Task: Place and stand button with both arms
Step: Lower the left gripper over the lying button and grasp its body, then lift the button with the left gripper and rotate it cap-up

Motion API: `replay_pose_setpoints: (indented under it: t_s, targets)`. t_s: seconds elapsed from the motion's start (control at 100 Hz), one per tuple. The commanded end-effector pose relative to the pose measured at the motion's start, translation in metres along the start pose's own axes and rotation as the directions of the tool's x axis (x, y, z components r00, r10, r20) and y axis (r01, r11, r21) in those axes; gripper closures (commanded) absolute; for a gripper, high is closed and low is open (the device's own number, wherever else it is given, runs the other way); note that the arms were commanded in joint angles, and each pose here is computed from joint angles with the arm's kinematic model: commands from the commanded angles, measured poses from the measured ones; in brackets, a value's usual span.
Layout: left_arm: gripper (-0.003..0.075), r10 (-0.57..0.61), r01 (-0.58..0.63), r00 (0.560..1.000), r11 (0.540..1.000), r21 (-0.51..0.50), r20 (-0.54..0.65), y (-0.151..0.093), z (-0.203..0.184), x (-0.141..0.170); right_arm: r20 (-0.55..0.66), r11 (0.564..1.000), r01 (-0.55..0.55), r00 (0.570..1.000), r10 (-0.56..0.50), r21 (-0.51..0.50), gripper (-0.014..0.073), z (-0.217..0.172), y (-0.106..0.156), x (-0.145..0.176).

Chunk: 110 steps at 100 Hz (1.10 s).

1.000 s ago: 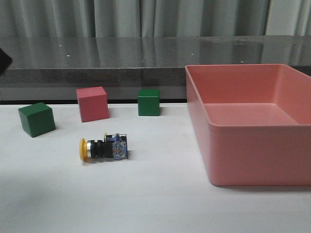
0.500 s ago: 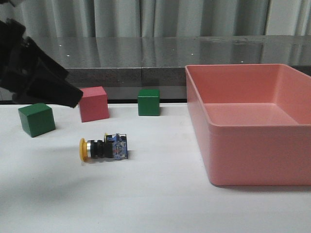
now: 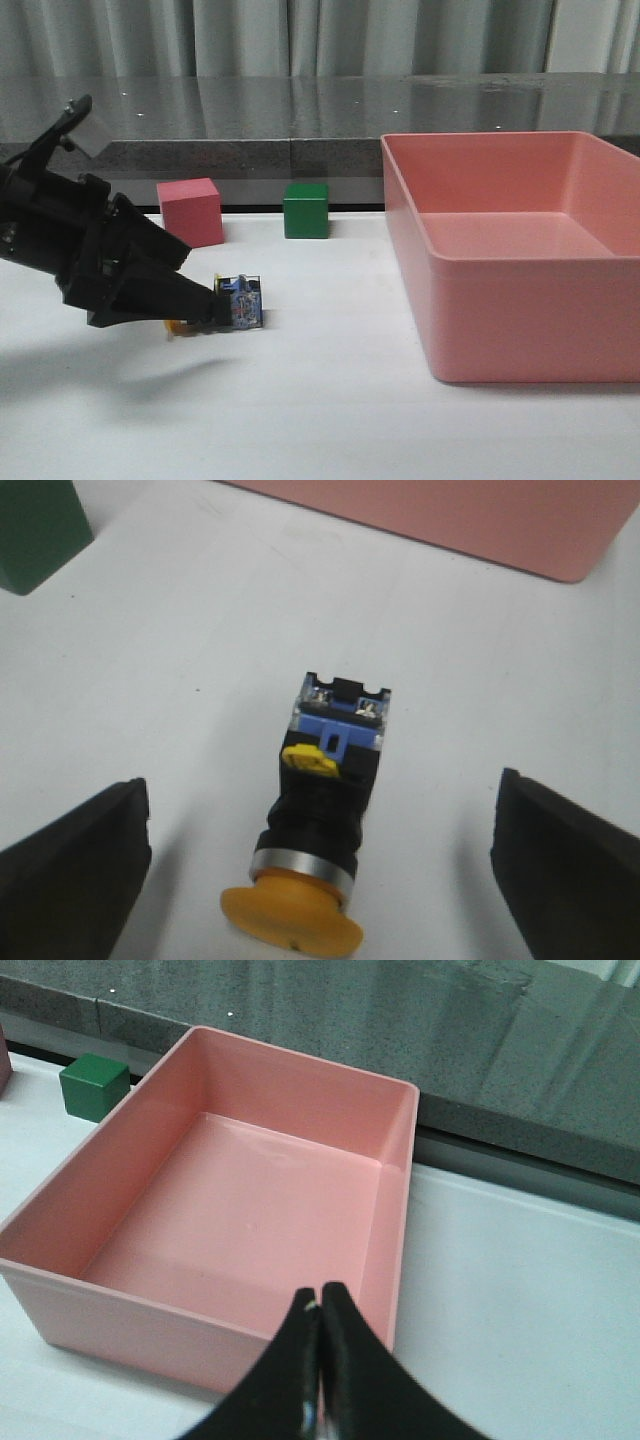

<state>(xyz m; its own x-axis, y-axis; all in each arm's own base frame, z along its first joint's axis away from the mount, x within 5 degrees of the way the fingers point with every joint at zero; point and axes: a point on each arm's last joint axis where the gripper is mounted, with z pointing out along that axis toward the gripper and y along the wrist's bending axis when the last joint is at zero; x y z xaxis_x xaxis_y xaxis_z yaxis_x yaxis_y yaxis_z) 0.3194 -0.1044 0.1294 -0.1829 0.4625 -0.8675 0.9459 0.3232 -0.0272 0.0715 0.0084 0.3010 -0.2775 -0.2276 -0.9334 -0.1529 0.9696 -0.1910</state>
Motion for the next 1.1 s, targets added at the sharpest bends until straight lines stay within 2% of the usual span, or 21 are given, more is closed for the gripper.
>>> replay_pose_setpoints:
  t_s: [0.0, 0.18, 0.3, 0.39, 0.4, 0.46, 0.48, 0.53, 0.54, 0.7, 0.84, 0.9, 0.94, 1.0, 1.06, 1.09]
  targets:
    - [0.006, 0.034, -0.032, 0.993, 0.999, -0.016, 0.114, 0.003, -0.001, -0.02, 0.104, 0.999, -0.009, 0.995, 0.005, 0.037, 0.0656, -0.004, -0.004, -0.015]
    - [0.0085, 0.011, -0.011, 0.996, 1.0, -0.001, 0.086, 0.004, 0.007, -0.006, 0.111, 0.999, -0.009, 0.994, 0.005, 0.04, 0.0656, -0.004, -0.005, -0.016]
    - [0.0198, -0.007, 0.006, 0.997, 1.0, 0.008, 0.07, 0.004, 0.012, 0.001, 0.119, 0.999, -0.01, 0.993, 0.004, 0.044, 0.0656, -0.004, -0.005, -0.017]
    - [0.0351, -0.006, 0.005, 0.998, 1.0, 0.015, 0.066, 0.004, 0.013, 0.002, 0.121, 0.999, -0.01, 0.993, 0.004, 0.045, 0.0656, -0.004, -0.005, -0.017]
    - [0.0395, -0.005, 0.004, 0.998, 1.0, 0.017, 0.067, 0.003, 0.013, 0.002, 0.121, 0.999, -0.01, 0.993, 0.004, 0.045, 0.0656, -0.004, -0.005, -0.017]
    - [0.0507, 0.003, -0.004, 0.998, 1.0, 0.029, 0.064, 0.002, 0.013, 0.002, 0.12, 0.999, -0.009, 0.993, 0.003, 0.045, 0.0656, -0.004, -0.005, -0.017]
    - [0.0577, 0.005, -0.007, 0.998, 0.999, 0.033, 0.063, 0.002, 0.013, 0.002, 0.12, 0.999, -0.009, 0.993, 0.003, 0.045, 0.0656, -0.004, -0.005, -0.017]
    - [0.0681, 0.018, -0.021, 0.998, 0.999, 0.042, 0.057, 0.001, 0.012, 0.002, 0.12, 0.999, -0.009, 0.993, 0.003, 0.045, 0.0656, -0.004, -0.005, -0.017]
    - [0.0732, 0.026, -0.028, 0.998, 0.999, 0.046, 0.054, 0.001, 0.012, 0.002, 0.12, 0.999, -0.009, 0.993, 0.003, 0.045, 0.0656, -0.004, -0.005, -0.017]
    - [0.074, 0.1, -0.1, 0.995, 0.992, 0.081, 0.006, -0.005, -0.001, -0.014, 0.12, 0.999, -0.009, 0.993, 0.003, 0.045, 0.0656, -0.004, -0.005, -0.017]
    - [0.0739, 0.203, -0.208, 0.971, 0.978, -0.029, -0.124, -0.006, -0.031, -0.055, 0.12, 0.999, -0.009, 0.993, 0.003, 0.045, 0.0656, -0.004, -0.005, -0.017]
    - [0.0739, 0.271, -0.305, 0.933, 0.944, -0.125, -0.235, -0.006, -0.049, -0.079, 0.12, 0.999, -0.009, 0.993, 0.003, 0.045, 0.0656, -0.004, -0.005, -0.017]
    - [0.0739, 0.3, -0.353, 0.909, 0.923, -0.151, -0.289, -0.007, -0.056, -0.091, 0.12, 0.999, -0.009, 0.993, 0.003, 0.045, 0.0656, -0.004, -0.005, -0.017]
    - [0.0739, 0.362, -0.438, 0.855, 0.888, -0.141, -0.372, -0.009, -0.066, -0.108, 0.12, 0.999, -0.009, 0.993, 0.003, 0.045, 0.0656, -0.004, -0.005, -0.017]
    - [0.0739, 0.381, -0.46, 0.82, 0.883, -0.096, -0.428, -0.014, -0.069, -0.121, 0.12, 0.999, -0.009, 0.993, 0.003, 0.045, 0.0656, -0.004, -0.005, -0.017]
    - [0.0739, 0.404, -0.486, 0.782, 0.872, -0.058, -0.474, -0.015, -0.07, -0.125, 0.12, 0.999, -0.009, 0.993, 0.003, 0.045, 0.0656, -0.004, -0.005, -0.017]
